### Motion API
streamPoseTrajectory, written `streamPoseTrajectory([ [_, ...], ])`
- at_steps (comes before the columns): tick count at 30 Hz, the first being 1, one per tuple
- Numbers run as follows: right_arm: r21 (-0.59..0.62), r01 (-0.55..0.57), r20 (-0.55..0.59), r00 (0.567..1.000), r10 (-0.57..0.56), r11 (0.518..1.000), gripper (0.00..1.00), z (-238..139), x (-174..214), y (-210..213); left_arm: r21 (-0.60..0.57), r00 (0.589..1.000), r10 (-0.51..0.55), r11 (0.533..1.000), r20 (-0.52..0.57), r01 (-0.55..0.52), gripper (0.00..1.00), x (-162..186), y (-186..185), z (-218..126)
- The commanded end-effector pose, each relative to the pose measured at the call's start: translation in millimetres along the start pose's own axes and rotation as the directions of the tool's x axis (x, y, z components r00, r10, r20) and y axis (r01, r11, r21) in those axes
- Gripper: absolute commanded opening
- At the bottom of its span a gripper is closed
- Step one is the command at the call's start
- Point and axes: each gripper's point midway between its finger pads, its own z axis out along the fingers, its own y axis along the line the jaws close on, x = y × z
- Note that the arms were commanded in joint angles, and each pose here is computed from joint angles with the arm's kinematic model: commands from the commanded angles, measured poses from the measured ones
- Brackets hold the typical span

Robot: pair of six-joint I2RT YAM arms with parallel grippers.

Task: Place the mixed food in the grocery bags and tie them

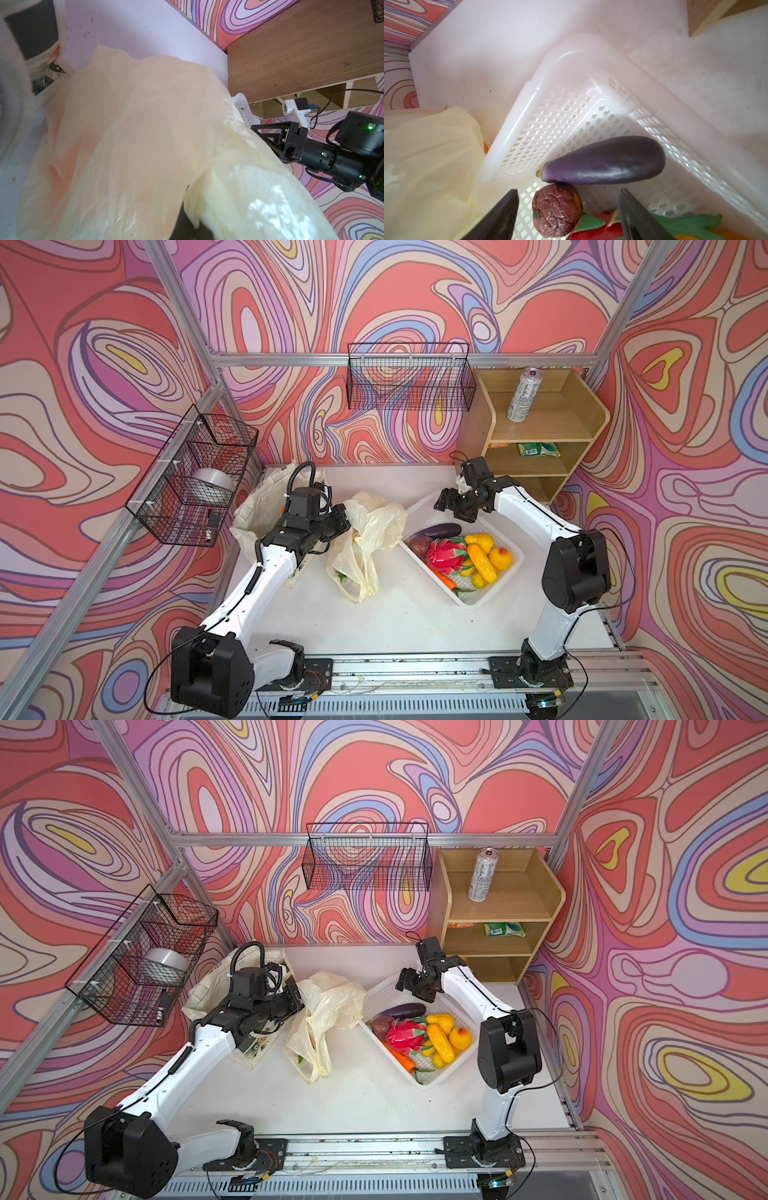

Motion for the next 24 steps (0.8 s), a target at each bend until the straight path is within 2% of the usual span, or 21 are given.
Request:
streamPoseTrajectory([
  [1,0.12,-0.071,-0.096,0.992,0.083,0.99,0.8,15,29,-30,0.0,1.0,-0.015,1.0,0.002,0.015,0.0,0,4,2],
  [7,0.174,-0.134,-0.158,0.974,0.162,0.976,0.84,47,43,-47,0.008,1.0,-0.01,1.0,0.006,0.01,0.0,-2,1,1],
  [13,0.12,-0.222,-0.203,0.949,0.243,0.968,0.86,80,41,-37,0.002,1.0,-0.008,1.0,0.008,0.008,0.0,-3,1,-1],
  [17,0.023,-0.252,-0.149,0.956,0.252,0.968,0.85,88,24,-21,-0.003,1.0,-0.012,1.0,0.004,0.012,0.0,-2,2,0],
  [19,-0.101,-0.23,-0.111,0.97,0.218,0.968,0.81,84,12,-1,-0.007,1.0,-0.012,1.0,0.004,0.012,0.0,-2,2,-1],
  [21,-0.22,-0.176,-0.009,0.984,0.178,0.959,0.78,67,-4,17,-0.011,1.0,-0.009,1.0,0.006,0.009,0.0,-2,3,-2],
  [22,-0.249,-0.156,0.04,0.984,0.171,0.956,0.78,60,-10,21,-0.014,1.0,-0.007,1.0,0.006,0.007,0.0,-2,3,-2],
  [24,-0.247,-0.147,0.055,0.985,0.166,0.958,0.78,57,-12,21,-0.015,1.0,-0.005,1.0,0.007,0.005,0.0,-2,3,-3],
])
